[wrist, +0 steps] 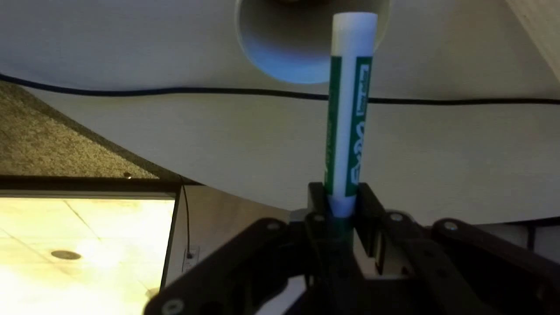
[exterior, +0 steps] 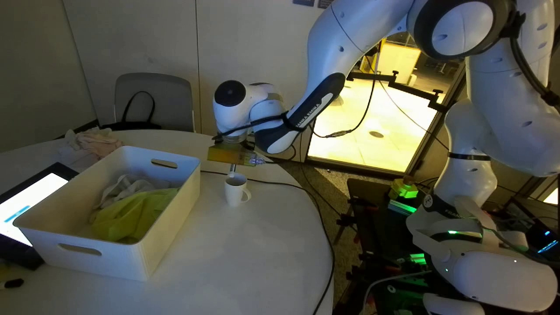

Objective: Put all the towels in the white basket and the objects into the mug

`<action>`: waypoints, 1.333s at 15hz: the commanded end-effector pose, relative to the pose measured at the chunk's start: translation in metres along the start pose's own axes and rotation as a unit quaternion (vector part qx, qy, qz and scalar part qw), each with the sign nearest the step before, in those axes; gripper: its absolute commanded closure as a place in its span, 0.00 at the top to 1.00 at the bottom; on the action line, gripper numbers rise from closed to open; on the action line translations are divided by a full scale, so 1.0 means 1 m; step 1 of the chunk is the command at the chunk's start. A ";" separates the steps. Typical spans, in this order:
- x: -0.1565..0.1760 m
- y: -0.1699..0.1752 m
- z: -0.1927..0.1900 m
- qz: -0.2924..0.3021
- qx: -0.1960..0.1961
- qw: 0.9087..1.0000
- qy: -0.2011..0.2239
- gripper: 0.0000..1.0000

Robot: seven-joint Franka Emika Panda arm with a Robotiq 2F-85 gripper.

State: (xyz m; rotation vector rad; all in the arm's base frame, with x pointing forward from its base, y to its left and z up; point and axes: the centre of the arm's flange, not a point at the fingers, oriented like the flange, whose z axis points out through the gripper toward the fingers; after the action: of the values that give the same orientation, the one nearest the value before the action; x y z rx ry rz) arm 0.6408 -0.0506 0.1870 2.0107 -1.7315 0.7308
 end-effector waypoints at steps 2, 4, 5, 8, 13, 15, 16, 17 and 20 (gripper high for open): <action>-0.012 -0.006 -0.004 0.015 -0.003 0.998 0.068 0.06; -0.018 -0.004 -0.004 0.014 -0.007 0.996 0.089 0.06; -0.022 -0.003 -0.004 0.014 -0.009 0.995 0.101 0.06; -0.036 -0.001 -0.004 0.006 -0.017 0.992 0.129 0.06; -0.059 -0.001 -0.004 -0.002 -0.016 0.988 0.154 0.06; -0.066 -0.002 -0.005 -0.004 -0.011 0.987 0.162 0.10; -0.068 -0.002 -0.005 -0.004 -0.008 0.986 0.168 0.25; -0.070 -0.002 -0.006 -0.004 -0.005 0.985 0.173 0.10; -0.073 -0.004 -0.010 -0.005 0.004 0.981 0.192 0.45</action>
State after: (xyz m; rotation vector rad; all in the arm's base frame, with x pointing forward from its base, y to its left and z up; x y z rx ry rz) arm 0.6287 0.0094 0.1480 1.7812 -1.5116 0.9717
